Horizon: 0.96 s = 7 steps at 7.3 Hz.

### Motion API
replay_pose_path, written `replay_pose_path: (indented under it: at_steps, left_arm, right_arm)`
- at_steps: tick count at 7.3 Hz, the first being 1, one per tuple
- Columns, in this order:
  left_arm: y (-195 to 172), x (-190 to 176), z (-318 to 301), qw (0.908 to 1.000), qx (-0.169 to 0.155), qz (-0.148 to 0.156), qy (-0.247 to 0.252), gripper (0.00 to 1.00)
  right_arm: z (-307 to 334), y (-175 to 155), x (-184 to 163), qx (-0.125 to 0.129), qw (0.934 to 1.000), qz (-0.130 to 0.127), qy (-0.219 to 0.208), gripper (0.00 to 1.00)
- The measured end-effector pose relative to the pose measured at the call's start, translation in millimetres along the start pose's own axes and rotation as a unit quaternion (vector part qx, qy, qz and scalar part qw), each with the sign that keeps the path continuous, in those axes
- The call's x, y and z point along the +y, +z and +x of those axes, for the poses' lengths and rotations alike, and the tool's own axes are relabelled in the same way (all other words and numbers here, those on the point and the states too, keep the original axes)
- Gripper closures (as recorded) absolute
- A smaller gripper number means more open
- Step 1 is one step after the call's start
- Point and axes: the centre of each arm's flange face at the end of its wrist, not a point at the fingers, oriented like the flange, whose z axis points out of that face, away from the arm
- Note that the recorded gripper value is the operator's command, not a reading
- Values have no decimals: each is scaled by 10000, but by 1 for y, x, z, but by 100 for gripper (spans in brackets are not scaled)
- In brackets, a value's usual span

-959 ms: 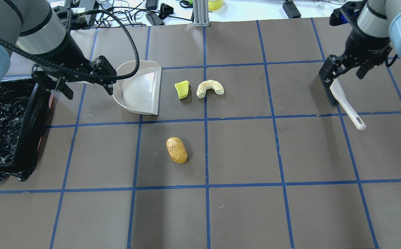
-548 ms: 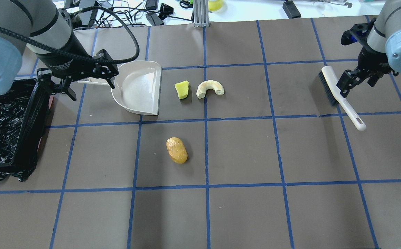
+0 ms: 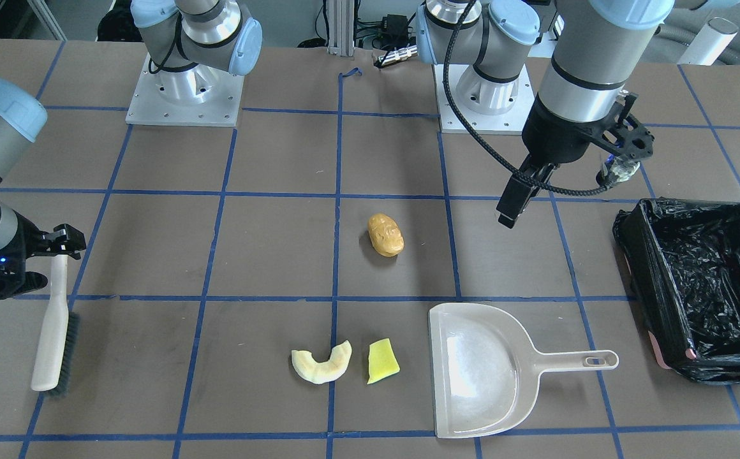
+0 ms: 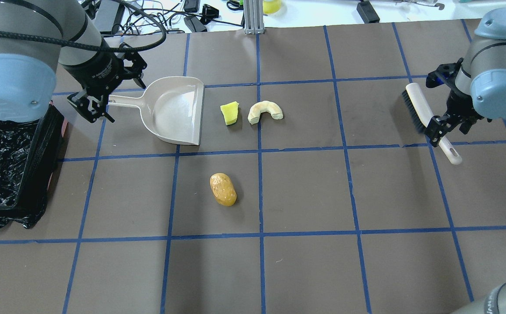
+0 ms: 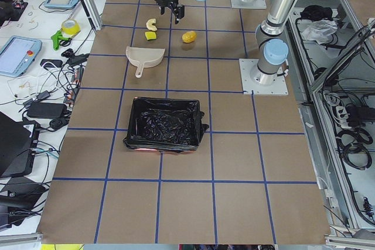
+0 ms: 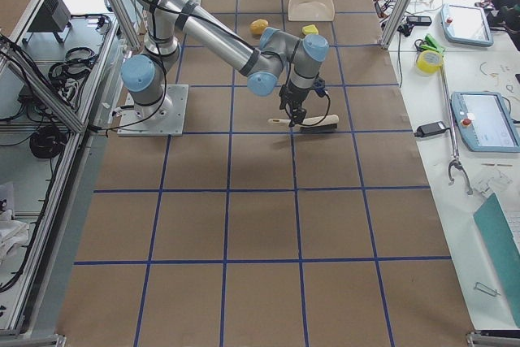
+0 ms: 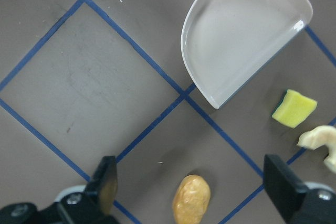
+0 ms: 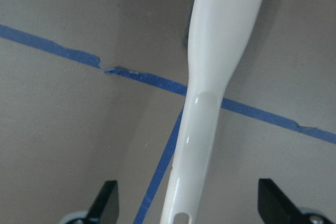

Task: Sweep and dump trash into bin
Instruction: 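Grasp the white brush handle with the right gripper and lift it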

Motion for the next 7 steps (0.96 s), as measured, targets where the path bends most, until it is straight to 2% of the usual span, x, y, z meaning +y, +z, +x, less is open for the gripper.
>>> replay_pose_path:
  at_steps: [1, 2, 3, 4, 7]
  left_arm:
    - [14, -7, 0, 9988, -91, -16, -487, 0]
    - [26, -18, 3, 9965, -88, 5, -830, 0]
    - [34, -32, 8, 9946, 58, 112, -1029, 0]
    - [41, -43, 12, 9932, 198, 208, -1132, 0]
    - [63, -71, 13, 9892, 179, 219, -1439, 0]
  right_arm:
    - [0, 13, 7, -76, 9999, -99, 46, 12]
    - [1, 22, 13, -125, 9998, -149, 98, 28]
    - [2, 24, 15, -139, 9997, -160, 133, 51]
    - [2, 25, 16, -147, 9996, -163, 173, 65]
    - [3, 21, 15, -175, 9993, -111, 326, 92]
